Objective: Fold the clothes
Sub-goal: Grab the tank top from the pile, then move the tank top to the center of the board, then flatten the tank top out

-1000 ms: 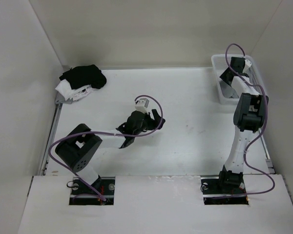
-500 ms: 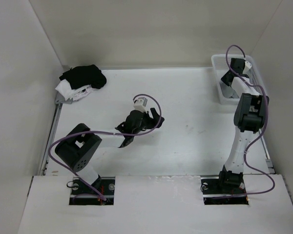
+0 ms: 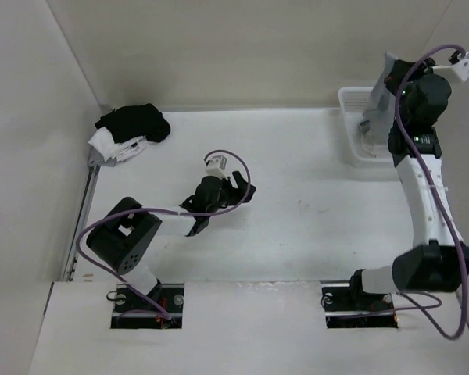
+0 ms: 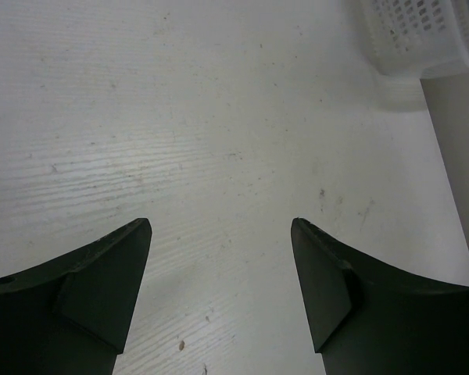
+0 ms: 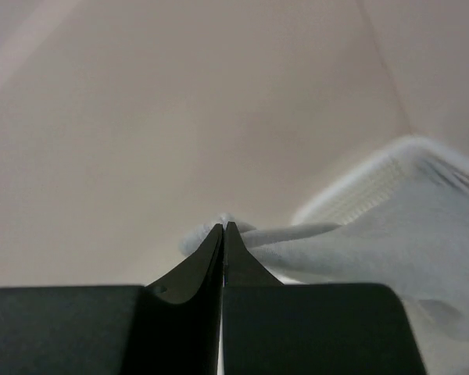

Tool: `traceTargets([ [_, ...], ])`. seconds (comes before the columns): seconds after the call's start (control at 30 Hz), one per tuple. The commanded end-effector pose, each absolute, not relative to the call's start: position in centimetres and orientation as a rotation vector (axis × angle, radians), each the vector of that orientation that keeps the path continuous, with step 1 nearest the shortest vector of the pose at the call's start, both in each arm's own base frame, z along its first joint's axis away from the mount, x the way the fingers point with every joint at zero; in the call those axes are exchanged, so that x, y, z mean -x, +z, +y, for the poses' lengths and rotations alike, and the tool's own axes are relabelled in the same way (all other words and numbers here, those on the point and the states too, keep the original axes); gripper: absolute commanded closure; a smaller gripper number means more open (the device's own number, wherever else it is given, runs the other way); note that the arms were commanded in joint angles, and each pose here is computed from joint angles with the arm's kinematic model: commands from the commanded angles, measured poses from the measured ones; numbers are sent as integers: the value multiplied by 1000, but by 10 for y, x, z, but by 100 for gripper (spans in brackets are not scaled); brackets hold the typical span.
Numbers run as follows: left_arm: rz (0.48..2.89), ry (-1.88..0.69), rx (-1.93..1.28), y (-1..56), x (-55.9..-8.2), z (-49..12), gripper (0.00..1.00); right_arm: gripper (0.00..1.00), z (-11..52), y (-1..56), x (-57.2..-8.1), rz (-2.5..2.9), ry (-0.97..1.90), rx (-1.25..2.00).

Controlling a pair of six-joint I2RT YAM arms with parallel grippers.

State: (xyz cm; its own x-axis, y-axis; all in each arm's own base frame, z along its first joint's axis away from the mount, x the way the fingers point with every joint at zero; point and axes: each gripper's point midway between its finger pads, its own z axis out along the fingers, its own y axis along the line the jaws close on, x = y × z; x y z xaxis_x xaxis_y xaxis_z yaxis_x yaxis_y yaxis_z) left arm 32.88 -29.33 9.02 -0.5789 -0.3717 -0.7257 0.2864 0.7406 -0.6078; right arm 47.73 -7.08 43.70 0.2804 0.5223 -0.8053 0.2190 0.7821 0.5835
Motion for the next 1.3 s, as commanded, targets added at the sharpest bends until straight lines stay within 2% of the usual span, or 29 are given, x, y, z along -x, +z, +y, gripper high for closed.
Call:
traceTargets([
  [0.0, 1897, -936, 172, 120, -342, -276, 29, 100, 3, 553, -416, 1053, 409, -457],
  [0.07, 1870, -921, 283, 127, -351, -251, 29, 100, 50, 605, -368, 961, 507, -308],
  [0.23, 1782, -905, 471, 144, -361, -200, 29, 99, 115, 664, -293, 856, 663, -81],
  [0.37, 1707, -875, 563, 163, -363, -165, 29, 97, 175, 637, -278, 930, 835, 65],
  [0.43, 1673, -844, 607, 171, -361, -143, 29, 94, 224, 573, -294, 1079, 966, 96],
  [0.47, 1659, -827, 631, 174, -359, -131, 29, 93, 232, 562, -297, 1104, 984, 102],
  [0.53, 1638, -770, 700, 172, -352, -102, 29, 93, 326, 419, -325, 1460, 1165, 184],
  [0.6, 1618, -710, 748, 171, -346, -78, 29, 93, 387, 322, -328, 1733, 1292, 202],
  [0.63, 1610, -694, 762, 170, -344, -72, 29, 92, 406, 294, -322, 1814, 1334, 227],
  [0.67, 1592, -651, 800, 169, -340, -57, 29, 89, 427, 261, -310, 1903, 1384, 252],
  [0.73, 1565, -597, 844, 169, -334, -39, 29, 71, 449, 233, -289, 1957, 1423, 292],
  [0.8, 1545, -555, 875, 171, -329, -26, 29, 52, 450, 231, -271, 1944, 1427, 346],
  [0.87, 1537, -552, 872, 175, -330, -25, 29, 45, 437, 234, -264, 1937, 1404, 351],
  [0.93, 1560, -553, 846, 175, -332, -31, 29, 45, 399, 226, -277, 1964, 1305, 247],
  [1.0, 1642, -528, 796, 162, -333, -44, 30, 58, 357, 197, -285, 2049, 1162, 116],
  [1.03, 1687, -511, 773, 153, -332, -50, 30, 70, 325, 171, -287, 2128, 1039, 16],
  [1.07, 1728, -483, 760, 143, -331, -53, 30, 73, 317, 163, -286, 2149, 1004, -8],
  [1.1, 1774, -439, 749, 130, -329, -55, 30, 79, 287, 131, -280, 2230, 848, -81],
  [1.13, 1795, -422, 742, 124, -329, -56, 30, 80, 278, 123, -278, 2250, 807, -100],
  [1.2, 1861, -385, 722, 106, -329, -62, 30, 72, 251, 92, -260, 2339, 644, -155],
  [1.27, 1913, -392, 696, 96, -331, -74, 31, 51, 241, 77, -241, 2418, 564, -168],
])
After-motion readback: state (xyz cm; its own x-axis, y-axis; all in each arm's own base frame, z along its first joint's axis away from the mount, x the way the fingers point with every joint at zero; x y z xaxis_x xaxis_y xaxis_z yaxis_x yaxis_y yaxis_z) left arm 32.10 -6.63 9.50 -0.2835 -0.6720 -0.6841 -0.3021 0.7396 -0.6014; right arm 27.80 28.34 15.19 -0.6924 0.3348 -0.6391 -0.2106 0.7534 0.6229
